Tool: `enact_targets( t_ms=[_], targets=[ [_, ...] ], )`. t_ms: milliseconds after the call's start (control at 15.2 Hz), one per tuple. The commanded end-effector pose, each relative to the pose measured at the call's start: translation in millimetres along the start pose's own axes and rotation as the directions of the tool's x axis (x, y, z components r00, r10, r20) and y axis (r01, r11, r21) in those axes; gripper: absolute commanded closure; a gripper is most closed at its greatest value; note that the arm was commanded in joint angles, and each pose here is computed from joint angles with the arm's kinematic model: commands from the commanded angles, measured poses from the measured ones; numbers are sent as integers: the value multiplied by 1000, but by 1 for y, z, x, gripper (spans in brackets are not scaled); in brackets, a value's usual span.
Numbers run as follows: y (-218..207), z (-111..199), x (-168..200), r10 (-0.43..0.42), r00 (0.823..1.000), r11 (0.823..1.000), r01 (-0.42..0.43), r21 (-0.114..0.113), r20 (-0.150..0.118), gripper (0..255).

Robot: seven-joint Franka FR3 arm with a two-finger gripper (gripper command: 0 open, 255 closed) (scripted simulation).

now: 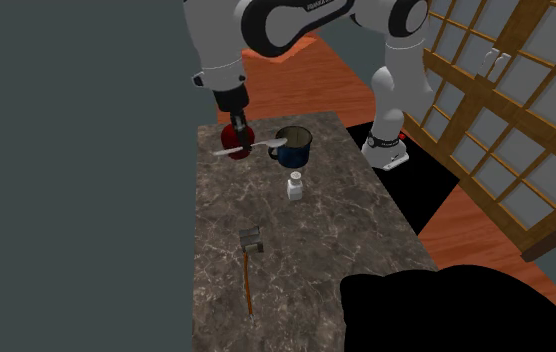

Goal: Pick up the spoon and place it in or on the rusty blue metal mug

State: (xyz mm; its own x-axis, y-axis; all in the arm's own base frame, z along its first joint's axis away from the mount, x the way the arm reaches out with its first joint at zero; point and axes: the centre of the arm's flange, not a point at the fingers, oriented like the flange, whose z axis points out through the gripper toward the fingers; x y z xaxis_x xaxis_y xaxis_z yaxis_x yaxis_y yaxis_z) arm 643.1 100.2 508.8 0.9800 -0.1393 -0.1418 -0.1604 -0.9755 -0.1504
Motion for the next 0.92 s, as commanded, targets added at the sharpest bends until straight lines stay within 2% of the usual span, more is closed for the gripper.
enact_targets(
  t_ms=[0, 858],
  targets=[
    [16, 0, -18, -1, 1000, 1000, 1, 0, 0, 255],
    [124, -5, -143, -1, 1000, 1000, 1, 0, 0, 255]
  ],
)
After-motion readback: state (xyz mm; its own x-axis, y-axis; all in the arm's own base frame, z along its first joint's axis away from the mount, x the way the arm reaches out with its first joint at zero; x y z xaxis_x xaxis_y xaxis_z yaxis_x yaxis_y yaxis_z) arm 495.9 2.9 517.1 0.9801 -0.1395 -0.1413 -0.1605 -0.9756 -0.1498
